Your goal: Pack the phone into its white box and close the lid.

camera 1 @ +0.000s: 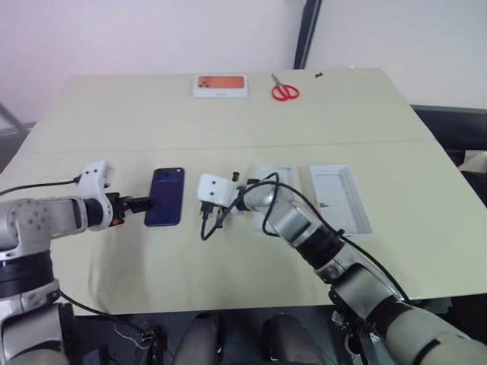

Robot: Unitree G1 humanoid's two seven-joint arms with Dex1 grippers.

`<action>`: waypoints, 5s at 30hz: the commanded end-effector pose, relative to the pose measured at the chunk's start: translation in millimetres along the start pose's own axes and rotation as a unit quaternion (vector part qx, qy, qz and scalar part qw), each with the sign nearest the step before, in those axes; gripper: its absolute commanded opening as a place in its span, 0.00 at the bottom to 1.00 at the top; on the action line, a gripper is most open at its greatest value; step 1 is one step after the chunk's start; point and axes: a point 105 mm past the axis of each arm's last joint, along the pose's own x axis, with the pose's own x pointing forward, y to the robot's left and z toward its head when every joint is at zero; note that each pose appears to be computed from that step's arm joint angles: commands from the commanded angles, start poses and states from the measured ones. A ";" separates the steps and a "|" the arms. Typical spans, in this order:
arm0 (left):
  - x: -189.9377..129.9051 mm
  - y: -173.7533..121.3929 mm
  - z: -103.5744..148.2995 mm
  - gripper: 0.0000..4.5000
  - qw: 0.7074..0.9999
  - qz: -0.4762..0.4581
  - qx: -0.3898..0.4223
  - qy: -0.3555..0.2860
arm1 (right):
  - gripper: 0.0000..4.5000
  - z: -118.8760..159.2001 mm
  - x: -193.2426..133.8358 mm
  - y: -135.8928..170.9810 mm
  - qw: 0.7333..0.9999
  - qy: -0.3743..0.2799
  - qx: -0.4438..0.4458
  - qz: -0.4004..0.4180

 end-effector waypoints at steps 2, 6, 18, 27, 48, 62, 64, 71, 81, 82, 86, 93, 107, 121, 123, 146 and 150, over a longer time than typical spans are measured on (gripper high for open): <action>17.1 -13.1 -14.6 1.00 0.999 -0.029 -0.009 0.044 | 0.01 19.5 11.7 2.7 0.999 -0.021 -0.035 0.001; 25.9 -28.2 -16.4 1.00 0.997 -0.064 -0.015 0.047 | 0.01 21.7 18.2 5.2 0.999 -0.023 -0.036 0.004; 35.7 -55.7 -15.2 1.00 0.992 -0.121 -0.036 0.030 | 0.01 30.4 24.7 9.3 0.998 -0.040 -0.039 0.012; 25.6 -43.1 -2.0 1.00 0.992 -0.107 -0.065 -0.005 | 0.01 21.5 20.5 10.5 0.999 -0.034 -0.034 0.012; 3.3 -32.8 29.0 0.15 0.976 -0.143 -0.140 -0.085 | 0.00 13.9 8.2 7.9 0.999 -0.026 -0.040 0.005; -14.6 -53.1 54.6 0.01 0.959 -0.195 -0.140 -0.150 | 0.00 13.6 -38.5 -31.6 0.997 -0.026 -0.043 -0.054; -21.3 -63.4 67.9 0.01 0.952 -0.211 -0.130 -0.181 | 0.00 10.9 -51.9 -37.4 0.997 -0.026 -0.037 -0.059; -16.9 -122.2 90.9 0.01 0.936 -0.281 -0.093 -0.192 | 0.00 -9.2 -118.9 -44.8 0.999 -0.024 -0.019 -0.040; 36.7 -197.1 46.0 0.01 0.942 -0.315 -0.102 -0.060 | 0.00 -64.5 -202.9 -64.1 0.994 0.067 0.016 -0.085; 40.5 -200.7 40.7 0.01 0.942 -0.314 -0.105 -0.050 | 0.00 -68.4 -206.8 -65.5 0.993 0.074 0.019 -0.091; 55.6 -215.4 15.8 0.01 0.947 -0.300 -0.118 -0.012 | 0.00 -86.7 -222.8 -70.4 0.987 0.107 0.031 -0.116; 61.1 -224.9 -5.3 0.01 0.952 -0.279 -0.123 0.001 | 0.00 -93.7 -226.1 -69.2 0.985 0.117 0.036 -0.122; 50.5 -238.8 -16.7 0.71 0.943 -0.324 -0.082 0.010 | 0.00 -95.0 -219.4 -71.8 0.986 0.115 0.030 -0.121; -0.9 -173.5 67.3 0.99 0.945 -0.270 0.031 -0.182 | 0.00 -82.9 -210.8 -72.3 0.989 0.093 0.019 -0.115; -7.4 -157.2 76.4 0.99 0.945 -0.235 0.082 -0.212 | 0.00 -74.6 -202.7 -68.5 0.992 0.076 0.017 -0.102; -32.6 -81.7 -26.7 0.99 0.839 -0.278 0.433 -0.179 | 0.00 -29.2 -108.6 -41.3 0.995 0.050 0.060 -0.064; -31.0 -82.8 -27.2 0.99 0.840 -0.275 0.431 -0.181 | 0.00 -33.6 -107.3 -39.9 0.995 0.063 0.047 -0.061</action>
